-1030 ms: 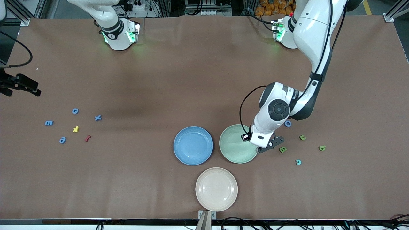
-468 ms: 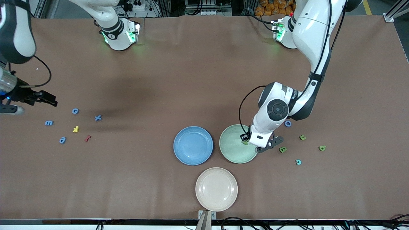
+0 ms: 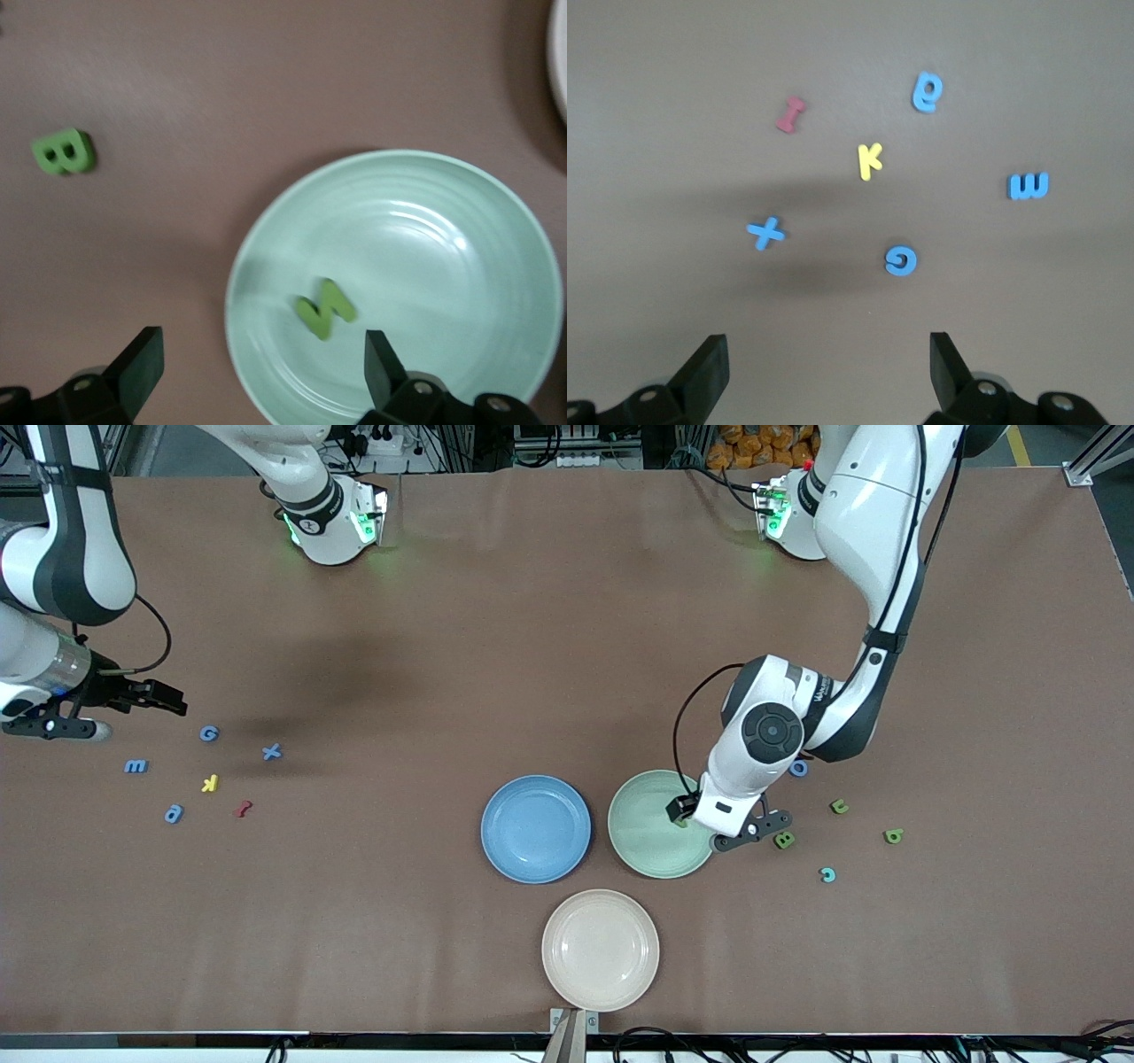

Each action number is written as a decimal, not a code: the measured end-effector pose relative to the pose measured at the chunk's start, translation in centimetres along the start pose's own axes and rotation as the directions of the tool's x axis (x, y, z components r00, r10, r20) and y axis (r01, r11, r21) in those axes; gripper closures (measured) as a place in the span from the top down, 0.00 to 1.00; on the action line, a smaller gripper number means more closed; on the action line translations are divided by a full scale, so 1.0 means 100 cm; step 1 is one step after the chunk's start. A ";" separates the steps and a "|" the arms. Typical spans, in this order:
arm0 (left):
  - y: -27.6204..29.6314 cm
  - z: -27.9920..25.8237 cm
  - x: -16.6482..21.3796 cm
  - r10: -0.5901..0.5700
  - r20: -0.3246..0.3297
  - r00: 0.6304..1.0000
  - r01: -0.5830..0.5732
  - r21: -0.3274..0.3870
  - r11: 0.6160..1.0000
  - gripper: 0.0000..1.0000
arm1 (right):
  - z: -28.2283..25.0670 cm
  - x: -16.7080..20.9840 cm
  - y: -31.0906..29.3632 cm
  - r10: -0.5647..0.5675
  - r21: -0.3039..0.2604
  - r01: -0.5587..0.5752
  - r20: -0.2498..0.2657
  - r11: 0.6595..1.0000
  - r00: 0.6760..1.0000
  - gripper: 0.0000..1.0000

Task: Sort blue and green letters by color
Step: 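Grasp the green u with the left gripper while the right gripper reaches the blue X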

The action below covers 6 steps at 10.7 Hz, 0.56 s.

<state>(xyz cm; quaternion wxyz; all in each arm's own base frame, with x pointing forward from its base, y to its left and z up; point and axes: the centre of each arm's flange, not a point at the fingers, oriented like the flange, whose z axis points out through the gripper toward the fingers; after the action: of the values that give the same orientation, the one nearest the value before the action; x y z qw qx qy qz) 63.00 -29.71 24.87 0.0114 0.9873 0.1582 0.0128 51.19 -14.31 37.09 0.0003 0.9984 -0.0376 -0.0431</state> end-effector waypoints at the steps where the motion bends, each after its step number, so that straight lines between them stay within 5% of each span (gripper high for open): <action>1: -0.014 0.000 0.012 0.040 -0.001 0.999 -0.040 0.012 0.999 1.00 | 0.014 0.000 0.008 0.013 0.003 -0.013 0.014 1.000 1.000 1.00; 4: -0.070 0.005 0.050 0.143 0.015 0.990 -0.144 0.028 0.989 1.00 | 0.064 -0.006 0.009 0.015 -0.006 -0.015 -0.036 1.000 0.999 1.00; 6: -0.103 0.005 0.065 0.257 0.029 0.966 -0.258 0.028 0.966 1.00 | 0.091 -0.008 0.003 0.046 0.037 -0.045 -0.019 0.998 0.999 1.00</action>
<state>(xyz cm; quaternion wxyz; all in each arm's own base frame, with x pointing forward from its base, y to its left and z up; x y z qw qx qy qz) 66.01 -17.93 24.26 -0.0038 0.9996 0.0286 -0.0006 49.64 -14.50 28.08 -0.0166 0.9975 -0.0611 -0.0323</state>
